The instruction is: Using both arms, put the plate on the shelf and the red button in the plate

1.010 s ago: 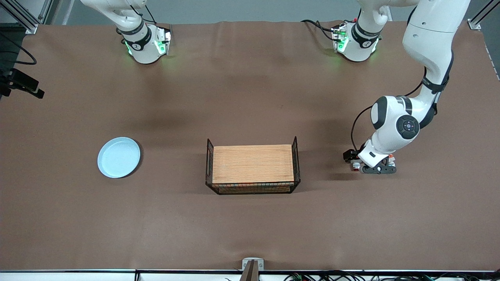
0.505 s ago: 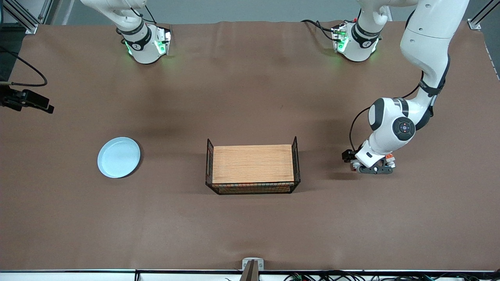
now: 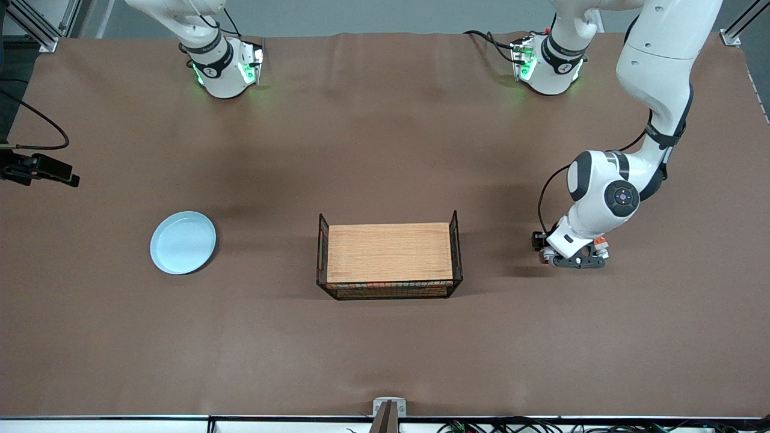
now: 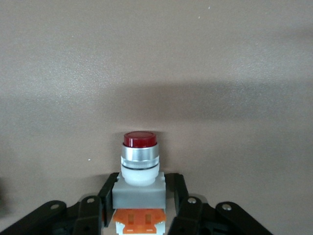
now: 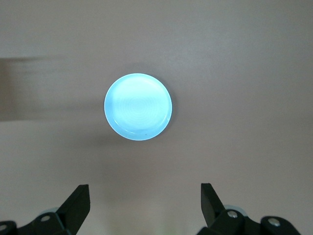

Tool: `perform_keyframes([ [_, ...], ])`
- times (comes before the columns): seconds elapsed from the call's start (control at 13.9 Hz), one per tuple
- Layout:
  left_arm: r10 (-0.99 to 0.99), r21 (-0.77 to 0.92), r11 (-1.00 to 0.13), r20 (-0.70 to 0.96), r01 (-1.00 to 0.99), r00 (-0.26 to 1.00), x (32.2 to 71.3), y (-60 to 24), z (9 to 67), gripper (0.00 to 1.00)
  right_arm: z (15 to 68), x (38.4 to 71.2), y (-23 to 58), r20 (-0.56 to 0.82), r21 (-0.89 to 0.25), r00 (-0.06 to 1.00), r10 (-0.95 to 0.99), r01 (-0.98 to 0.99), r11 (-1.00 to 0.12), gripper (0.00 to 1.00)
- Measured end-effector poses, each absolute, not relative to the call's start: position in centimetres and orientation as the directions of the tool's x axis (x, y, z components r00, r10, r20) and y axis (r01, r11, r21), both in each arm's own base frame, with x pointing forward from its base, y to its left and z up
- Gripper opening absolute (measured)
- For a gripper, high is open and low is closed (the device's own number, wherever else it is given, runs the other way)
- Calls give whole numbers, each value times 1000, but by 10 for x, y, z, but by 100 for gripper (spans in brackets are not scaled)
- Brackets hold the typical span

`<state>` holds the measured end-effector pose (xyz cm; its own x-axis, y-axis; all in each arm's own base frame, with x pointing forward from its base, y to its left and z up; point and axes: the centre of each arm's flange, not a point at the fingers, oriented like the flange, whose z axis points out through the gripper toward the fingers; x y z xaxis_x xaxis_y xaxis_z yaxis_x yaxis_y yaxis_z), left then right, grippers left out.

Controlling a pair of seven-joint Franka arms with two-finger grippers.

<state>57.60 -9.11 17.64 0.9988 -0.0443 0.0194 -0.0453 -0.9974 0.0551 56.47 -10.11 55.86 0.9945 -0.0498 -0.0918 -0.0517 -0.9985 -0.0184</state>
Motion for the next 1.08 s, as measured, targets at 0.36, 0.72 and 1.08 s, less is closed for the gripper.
perform_keyframes([
  [0.36, -44, 55, -997, 21, -45, 999, 576, -91, 177, 41, 522, 580, -107, -134, -18, 990, -55, -58, -998, 100],
  [0.72, -44, 55, -997, 24, -45, 999, 578, -91, 178, 41, 524, 583, -109, -129, -5, 981, -148, -150, -989, 99],
  [1.08, -42, 58, -997, 57, -45, 997, 587, -91, 213, 41, 524, 588, -71, -129, 58, 942, -310, -305, -951, 100],
])
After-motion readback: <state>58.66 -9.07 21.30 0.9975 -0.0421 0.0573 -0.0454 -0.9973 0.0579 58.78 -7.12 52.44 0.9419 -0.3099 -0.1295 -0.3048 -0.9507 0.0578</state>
